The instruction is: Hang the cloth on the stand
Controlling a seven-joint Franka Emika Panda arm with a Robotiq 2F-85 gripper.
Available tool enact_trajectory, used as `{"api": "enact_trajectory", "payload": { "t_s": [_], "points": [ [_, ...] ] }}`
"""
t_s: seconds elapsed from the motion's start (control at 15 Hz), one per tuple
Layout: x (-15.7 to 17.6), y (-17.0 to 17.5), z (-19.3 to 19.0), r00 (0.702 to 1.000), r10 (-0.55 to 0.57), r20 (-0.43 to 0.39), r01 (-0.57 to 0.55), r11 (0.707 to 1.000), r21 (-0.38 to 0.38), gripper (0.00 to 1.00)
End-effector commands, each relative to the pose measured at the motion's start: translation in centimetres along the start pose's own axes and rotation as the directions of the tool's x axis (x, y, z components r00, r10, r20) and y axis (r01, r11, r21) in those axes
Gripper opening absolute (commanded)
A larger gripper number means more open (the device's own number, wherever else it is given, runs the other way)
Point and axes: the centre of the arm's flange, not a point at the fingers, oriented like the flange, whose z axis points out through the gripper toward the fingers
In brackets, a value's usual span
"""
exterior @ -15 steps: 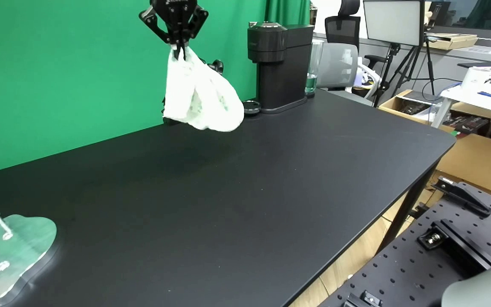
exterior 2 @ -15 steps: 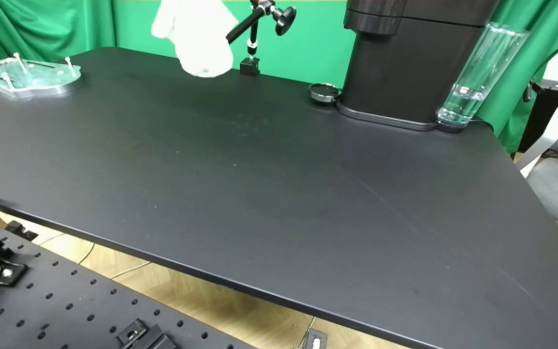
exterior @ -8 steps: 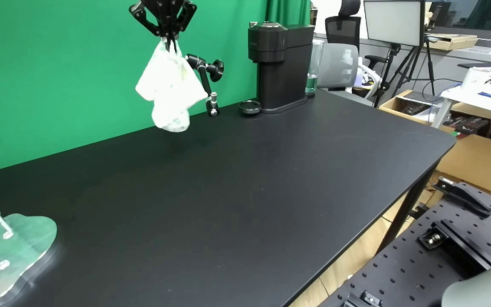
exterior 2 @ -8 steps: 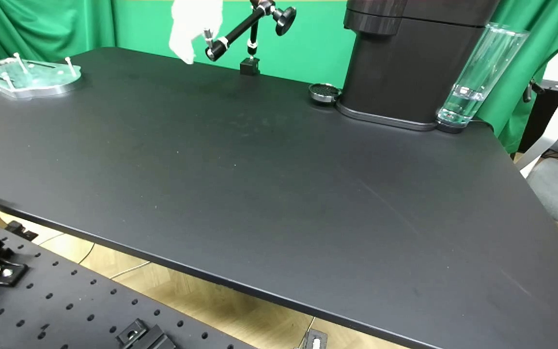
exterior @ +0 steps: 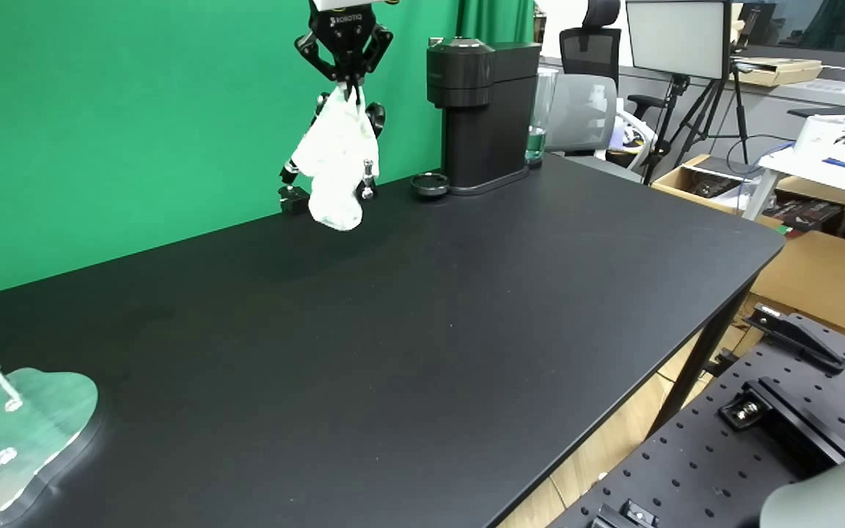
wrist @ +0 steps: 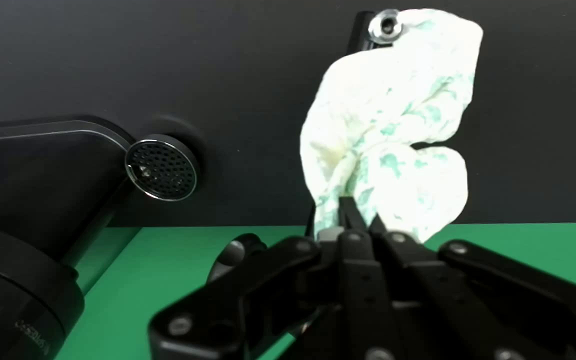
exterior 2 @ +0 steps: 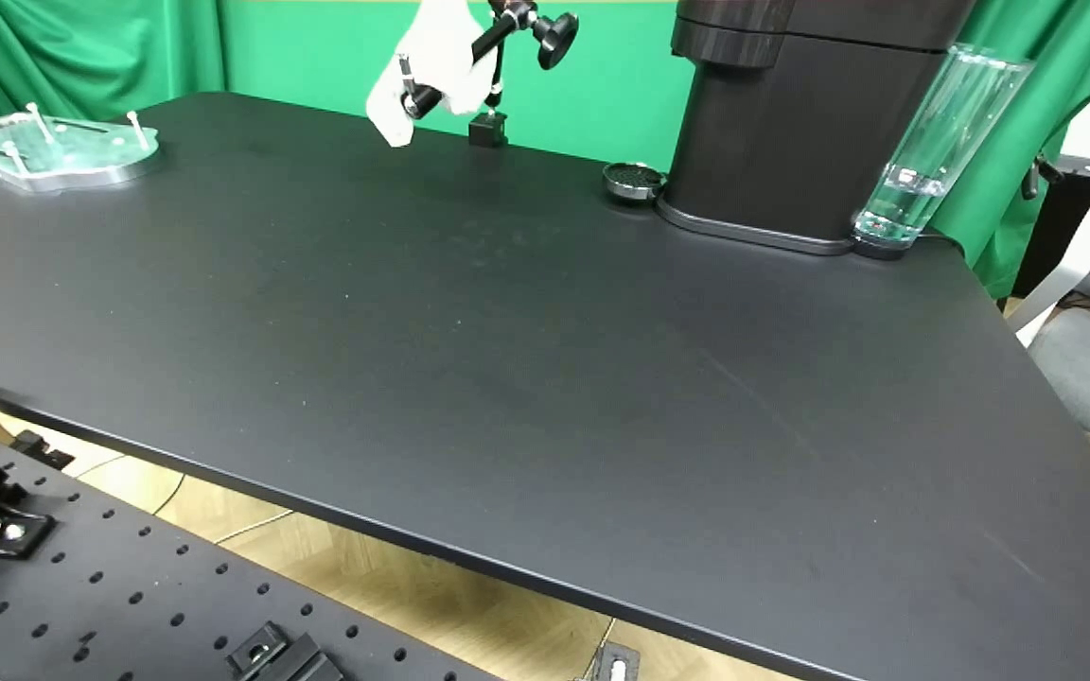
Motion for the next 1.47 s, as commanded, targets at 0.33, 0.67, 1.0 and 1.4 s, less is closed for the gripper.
{"api": "enact_trajectory", "payload": {
  "t_s": [0.33, 0.67, 1.0, 1.4],
  "points": [
    [-2.0, 3.3, 2.4, 0.995, 0.074, 0.069, -0.073, 0.997, -0.018, 0.0],
    [-2.9, 3.5, 3.1, 0.989, 0.095, 0.109, -0.094, 0.995, -0.018, 0.0],
    [-3.3, 3.5, 3.3, 0.981, 0.126, 0.151, -0.125, 0.992, -0.014, 0.0],
    [-8.3, 8.2, 6.9, 0.942, 0.187, 0.28, -0.201, 0.979, 0.023, 0.0]
  ]
}}
